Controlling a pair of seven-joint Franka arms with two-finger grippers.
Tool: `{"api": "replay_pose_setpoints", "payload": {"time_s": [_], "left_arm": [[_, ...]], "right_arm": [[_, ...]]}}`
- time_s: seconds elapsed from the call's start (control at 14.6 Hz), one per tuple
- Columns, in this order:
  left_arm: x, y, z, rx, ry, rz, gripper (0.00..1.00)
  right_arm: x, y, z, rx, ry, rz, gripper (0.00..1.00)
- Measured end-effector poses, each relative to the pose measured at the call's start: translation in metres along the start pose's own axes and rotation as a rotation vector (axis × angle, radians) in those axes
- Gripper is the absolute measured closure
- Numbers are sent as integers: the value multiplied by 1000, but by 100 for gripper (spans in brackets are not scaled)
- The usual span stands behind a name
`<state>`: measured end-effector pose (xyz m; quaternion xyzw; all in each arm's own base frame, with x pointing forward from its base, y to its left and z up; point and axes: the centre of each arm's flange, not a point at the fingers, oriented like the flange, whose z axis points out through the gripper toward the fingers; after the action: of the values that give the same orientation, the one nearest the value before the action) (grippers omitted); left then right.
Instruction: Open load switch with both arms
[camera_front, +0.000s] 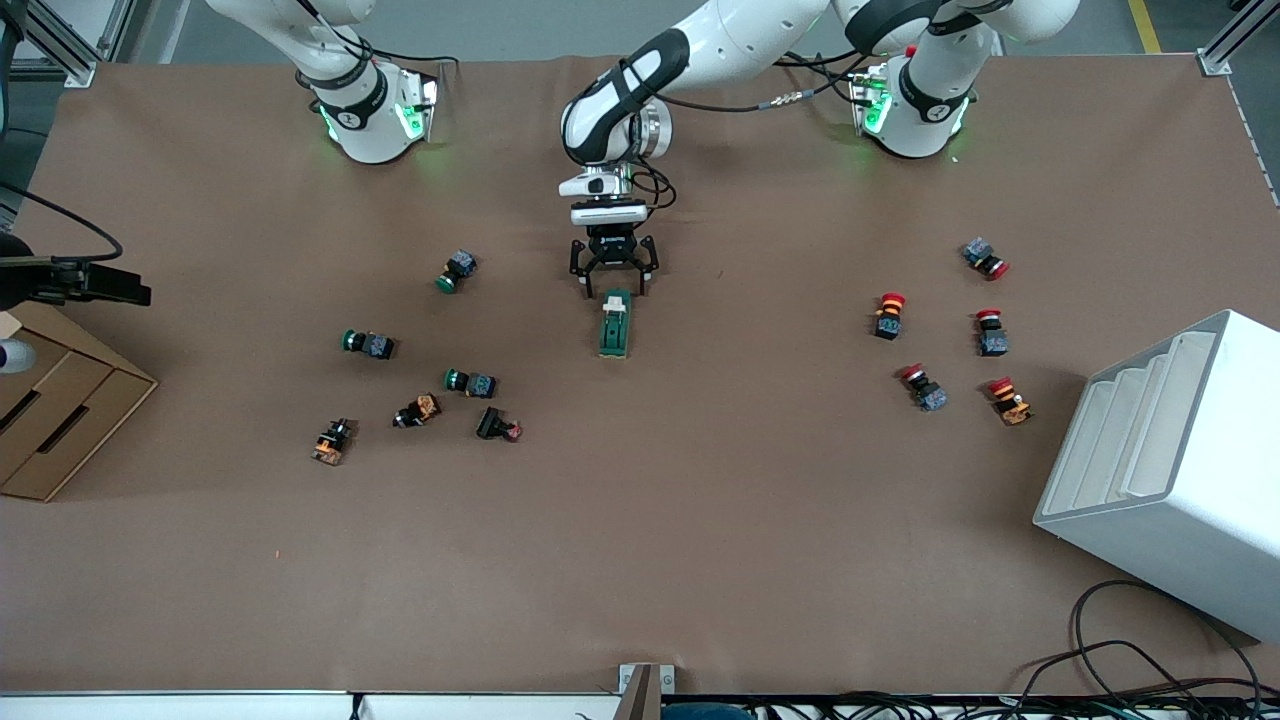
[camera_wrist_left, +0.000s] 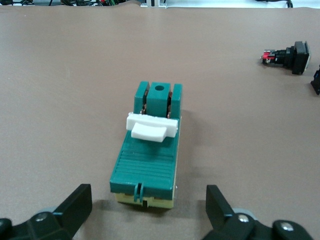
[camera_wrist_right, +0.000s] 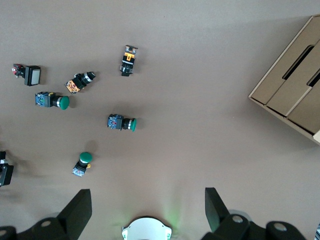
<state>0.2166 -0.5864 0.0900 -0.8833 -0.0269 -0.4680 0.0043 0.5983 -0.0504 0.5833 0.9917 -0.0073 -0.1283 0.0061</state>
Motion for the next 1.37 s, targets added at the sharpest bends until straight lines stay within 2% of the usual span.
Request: {"api": "replay_pose_setpoints", "payload": {"time_s": [0.48,0.82,1.03,1.37], "left_arm": [[16,4,17,10,-9,-46,0],[39,13,27,18,-42,-104,0],[57,25,26,93,-120,-107,0],[128,54,28,161,-250,-127,0]], "right_arm": [[-20,-15,-18,-6,32,-22,0],[-54,-23,-27,-12,82,-32,0],[-75,-20,-40,-11,115,-27,0],[-107,-18,-56,-11,153,-23,0]]}}
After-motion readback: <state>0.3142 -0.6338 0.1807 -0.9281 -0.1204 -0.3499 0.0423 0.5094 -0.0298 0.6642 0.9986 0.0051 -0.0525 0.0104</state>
